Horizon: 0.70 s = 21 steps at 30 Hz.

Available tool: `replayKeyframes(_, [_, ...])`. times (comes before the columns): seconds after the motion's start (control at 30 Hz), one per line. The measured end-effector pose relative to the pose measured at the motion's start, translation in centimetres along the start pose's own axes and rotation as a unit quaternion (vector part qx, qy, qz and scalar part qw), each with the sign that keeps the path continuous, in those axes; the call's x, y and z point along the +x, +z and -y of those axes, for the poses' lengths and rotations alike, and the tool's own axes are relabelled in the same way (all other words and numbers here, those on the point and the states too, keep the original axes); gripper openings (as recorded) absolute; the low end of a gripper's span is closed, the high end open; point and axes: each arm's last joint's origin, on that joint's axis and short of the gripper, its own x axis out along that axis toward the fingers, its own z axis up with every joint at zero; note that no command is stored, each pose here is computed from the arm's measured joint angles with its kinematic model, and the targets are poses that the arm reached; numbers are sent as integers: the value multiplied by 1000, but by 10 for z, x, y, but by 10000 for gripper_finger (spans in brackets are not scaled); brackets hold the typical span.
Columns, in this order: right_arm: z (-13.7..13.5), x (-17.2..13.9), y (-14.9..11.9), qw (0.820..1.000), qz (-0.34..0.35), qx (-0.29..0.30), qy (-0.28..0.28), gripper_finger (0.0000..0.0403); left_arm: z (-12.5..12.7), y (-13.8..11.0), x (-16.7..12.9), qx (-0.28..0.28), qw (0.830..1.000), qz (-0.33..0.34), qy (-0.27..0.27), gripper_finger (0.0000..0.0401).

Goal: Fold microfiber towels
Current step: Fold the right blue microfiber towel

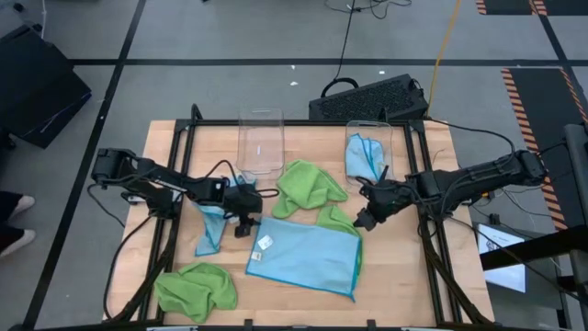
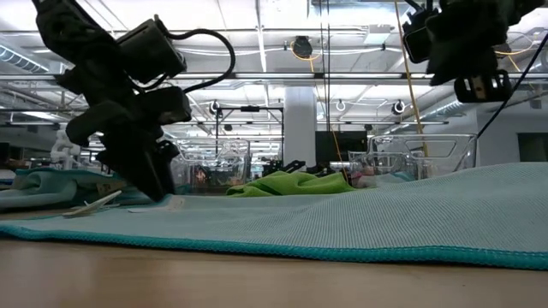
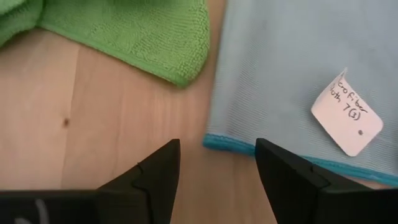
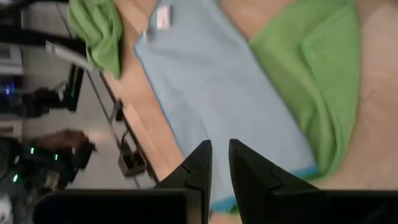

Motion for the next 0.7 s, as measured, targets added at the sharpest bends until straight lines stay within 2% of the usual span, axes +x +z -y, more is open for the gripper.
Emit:
replayKeyframes(0.17, [-4,1,3,999,32,7,11,50,-2,-3,1,-21,999,23,-19,209])
replayKeyframes(0.37, [-5,3,5,998,53,25,12,50,-3,-6,11,-37,998,12,-42,199])
replayKeyframes(0.53, [-7,5,6,998,55,34,21,50,-4,-7,24,-52,998,18,-43,151])
replayKeyframes(0.7, [-7,5,6,998,51,38,22,50,-5,-9,27,-58,998,13,-24,70])
